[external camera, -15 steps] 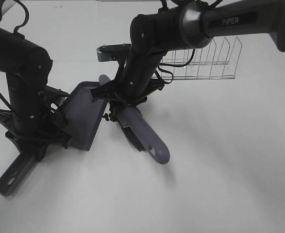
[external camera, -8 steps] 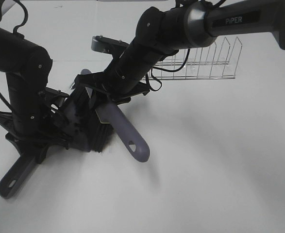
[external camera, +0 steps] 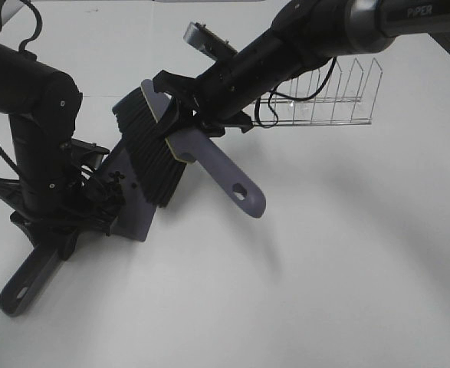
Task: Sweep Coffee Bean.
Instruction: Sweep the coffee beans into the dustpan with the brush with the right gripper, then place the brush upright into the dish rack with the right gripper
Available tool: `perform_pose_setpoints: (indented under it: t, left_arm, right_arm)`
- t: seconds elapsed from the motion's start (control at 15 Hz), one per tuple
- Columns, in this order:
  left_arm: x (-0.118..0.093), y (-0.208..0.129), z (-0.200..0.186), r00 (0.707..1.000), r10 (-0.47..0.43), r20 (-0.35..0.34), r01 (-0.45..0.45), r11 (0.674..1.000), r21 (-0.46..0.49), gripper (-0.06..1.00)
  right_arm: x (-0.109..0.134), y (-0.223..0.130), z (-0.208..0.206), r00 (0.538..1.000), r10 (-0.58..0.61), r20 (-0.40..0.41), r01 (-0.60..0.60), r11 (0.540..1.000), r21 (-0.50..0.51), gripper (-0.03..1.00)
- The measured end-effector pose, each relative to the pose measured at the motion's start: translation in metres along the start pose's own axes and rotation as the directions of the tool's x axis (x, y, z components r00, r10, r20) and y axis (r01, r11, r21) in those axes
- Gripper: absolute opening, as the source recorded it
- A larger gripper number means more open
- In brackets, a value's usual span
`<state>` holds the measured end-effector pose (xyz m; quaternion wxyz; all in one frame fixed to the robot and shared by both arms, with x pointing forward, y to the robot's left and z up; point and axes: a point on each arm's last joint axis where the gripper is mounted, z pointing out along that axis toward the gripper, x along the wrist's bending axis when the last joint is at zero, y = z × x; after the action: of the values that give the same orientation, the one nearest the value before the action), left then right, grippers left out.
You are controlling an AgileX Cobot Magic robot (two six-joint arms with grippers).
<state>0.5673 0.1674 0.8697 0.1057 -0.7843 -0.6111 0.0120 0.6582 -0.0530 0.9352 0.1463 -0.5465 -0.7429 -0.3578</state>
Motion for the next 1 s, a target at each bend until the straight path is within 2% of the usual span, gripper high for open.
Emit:
perform_pose_setpoints:
  t: [0.07, 0.2, 0.27, 0.33, 0.47, 0.67, 0.8, 0.87, 1.0]
  left_arm:
    - [0.003, 0.000, -0.001, 1.000, -0.020, 0.017, 0.020, 1.000, -0.002, 0.32]
    - [0.012, 0.002, -0.004, 0.997, -0.064, 0.045, 0.065, 0.998, -0.017, 0.32]
    - [0.015, 0.002, -0.004, 0.996, -0.072, 0.049, 0.073, 0.997, -0.018, 0.32]
    - [0.021, 0.002, -0.007, 0.994, -0.095, 0.059, 0.096, 0.995, -0.024, 0.32]
    - [0.030, 0.001, -0.010, 0.990, -0.124, 0.071, 0.126, 0.992, -0.021, 0.32]
    - [0.030, -0.010, -0.009, 0.989, -0.122, 0.088, 0.123, 0.992, -0.014, 0.32]
    - [0.027, -0.019, 0.002, 0.983, -0.138, 0.117, 0.141, 0.990, -0.019, 0.32]
    - [0.025, -0.022, 0.005, 0.977, -0.155, 0.144, 0.161, 0.987, -0.029, 0.32]
    - [0.023, -0.023, 0.006, 0.969, -0.175, 0.173, 0.183, 0.982, -0.035, 0.32]
  right_arm:
    - [0.010, 0.005, -0.018, 0.998, -0.045, 0.038, 0.046, 0.999, -0.021, 0.37]
    - [0.026, 0.012, -0.056, 0.978, -0.129, 0.163, 0.138, 0.990, -0.041, 0.37]
    - [0.030, 0.012, -0.073, 0.952, -0.179, 0.250, 0.189, 0.982, -0.016, 0.37]
    - [0.031, 0.011, -0.082, 0.937, -0.191, 0.293, 0.200, 0.980, -0.002, 0.37]
    - [0.032, 0.007, -0.112, 0.872, -0.196, 0.449, 0.200, 0.979, 0.038, 0.37]
    - [0.010, -0.023, -0.138, 0.719, -0.146, 0.679, 0.136, 0.988, 0.069, 0.37]
    - [-0.005, -0.048, -0.143, 0.650, -0.111, 0.752, 0.076, 0.994, 0.081, 0.37]
    - [-0.016, -0.061, -0.142, 0.601, -0.084, 0.795, 0.037, 0.996, 0.078, 0.37]
    - [-0.022, -0.065, -0.138, 0.584, -0.053, 0.810, 0.009, 0.998, 0.059, 0.37]
